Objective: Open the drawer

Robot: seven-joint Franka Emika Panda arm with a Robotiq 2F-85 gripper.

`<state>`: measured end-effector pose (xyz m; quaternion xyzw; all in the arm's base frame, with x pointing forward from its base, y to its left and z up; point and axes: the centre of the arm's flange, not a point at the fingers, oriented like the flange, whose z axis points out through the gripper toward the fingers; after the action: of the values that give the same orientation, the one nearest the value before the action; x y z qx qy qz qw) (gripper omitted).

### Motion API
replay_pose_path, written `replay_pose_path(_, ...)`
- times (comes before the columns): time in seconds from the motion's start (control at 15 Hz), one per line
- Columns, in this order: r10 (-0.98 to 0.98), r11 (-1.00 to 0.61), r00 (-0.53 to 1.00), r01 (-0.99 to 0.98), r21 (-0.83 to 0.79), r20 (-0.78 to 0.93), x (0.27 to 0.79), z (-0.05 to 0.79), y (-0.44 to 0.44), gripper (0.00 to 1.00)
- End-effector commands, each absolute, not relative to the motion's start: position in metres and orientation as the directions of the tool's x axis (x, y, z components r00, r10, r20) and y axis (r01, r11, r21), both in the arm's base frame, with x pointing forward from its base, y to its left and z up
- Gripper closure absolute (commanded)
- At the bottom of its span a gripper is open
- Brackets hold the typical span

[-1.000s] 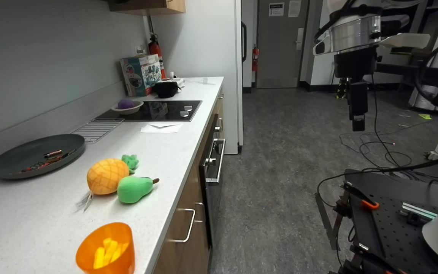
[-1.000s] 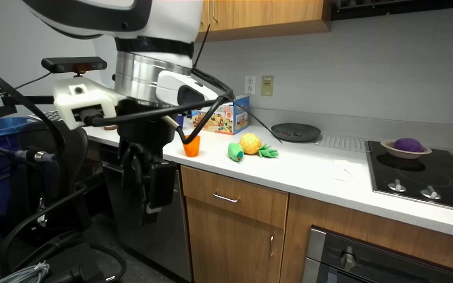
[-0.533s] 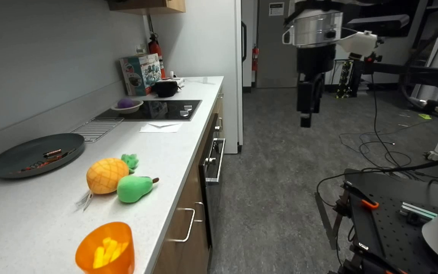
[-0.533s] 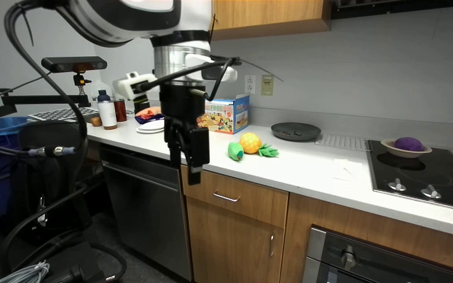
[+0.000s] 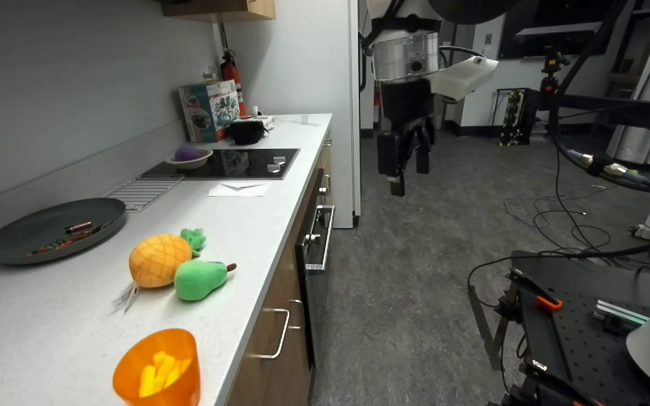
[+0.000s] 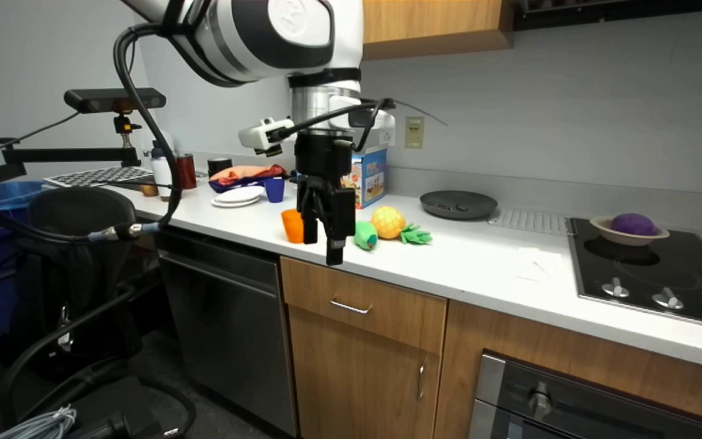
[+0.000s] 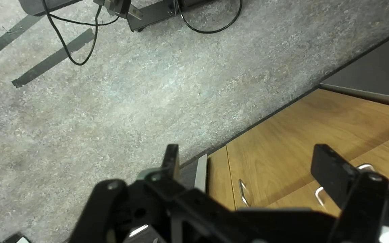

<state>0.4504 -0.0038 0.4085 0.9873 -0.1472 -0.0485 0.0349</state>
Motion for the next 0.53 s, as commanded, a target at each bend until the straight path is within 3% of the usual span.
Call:
replay_pose_path(0.0, -0.305, -0.948, 0.949, -0.293, 0.126, -0.084, 0.457, 0.400, -0.004, 0.00)
replay_pose_path(0.47, -0.317, -0.948, 0.948, -0.317, 0.044, -0.004, 0.490, 0.325, -0.024, 0.00)
